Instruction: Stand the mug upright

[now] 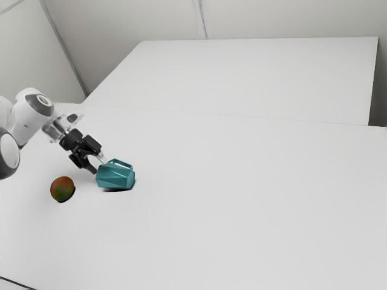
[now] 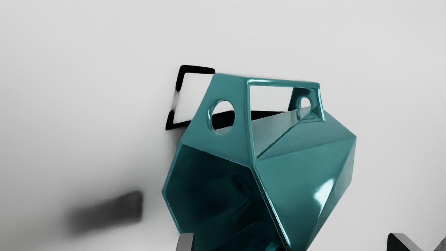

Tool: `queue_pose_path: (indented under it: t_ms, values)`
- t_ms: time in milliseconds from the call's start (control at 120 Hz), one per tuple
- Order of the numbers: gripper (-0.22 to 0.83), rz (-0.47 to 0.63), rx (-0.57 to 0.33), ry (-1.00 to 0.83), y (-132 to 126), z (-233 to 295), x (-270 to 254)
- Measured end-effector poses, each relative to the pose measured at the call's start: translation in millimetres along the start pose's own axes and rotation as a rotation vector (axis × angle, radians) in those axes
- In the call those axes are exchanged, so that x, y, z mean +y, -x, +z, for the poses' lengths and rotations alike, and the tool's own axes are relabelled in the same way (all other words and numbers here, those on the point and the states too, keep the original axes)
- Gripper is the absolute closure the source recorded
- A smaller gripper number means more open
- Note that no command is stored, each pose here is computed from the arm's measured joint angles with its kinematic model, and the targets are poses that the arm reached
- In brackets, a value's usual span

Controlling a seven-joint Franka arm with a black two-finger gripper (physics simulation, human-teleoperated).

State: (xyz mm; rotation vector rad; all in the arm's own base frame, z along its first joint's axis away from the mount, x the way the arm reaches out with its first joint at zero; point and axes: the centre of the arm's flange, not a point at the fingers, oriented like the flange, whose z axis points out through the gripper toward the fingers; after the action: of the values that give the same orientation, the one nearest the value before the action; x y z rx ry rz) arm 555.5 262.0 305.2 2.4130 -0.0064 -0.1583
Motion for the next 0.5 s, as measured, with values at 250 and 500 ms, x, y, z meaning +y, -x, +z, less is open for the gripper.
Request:
queue_pose_path:
  t_ms: [250,500]
  values:
    - [0.0,0.011,0.049,0.095,-3,12,-8]
    - [0.39,0.012,0.064,0.137,2,23,-12]
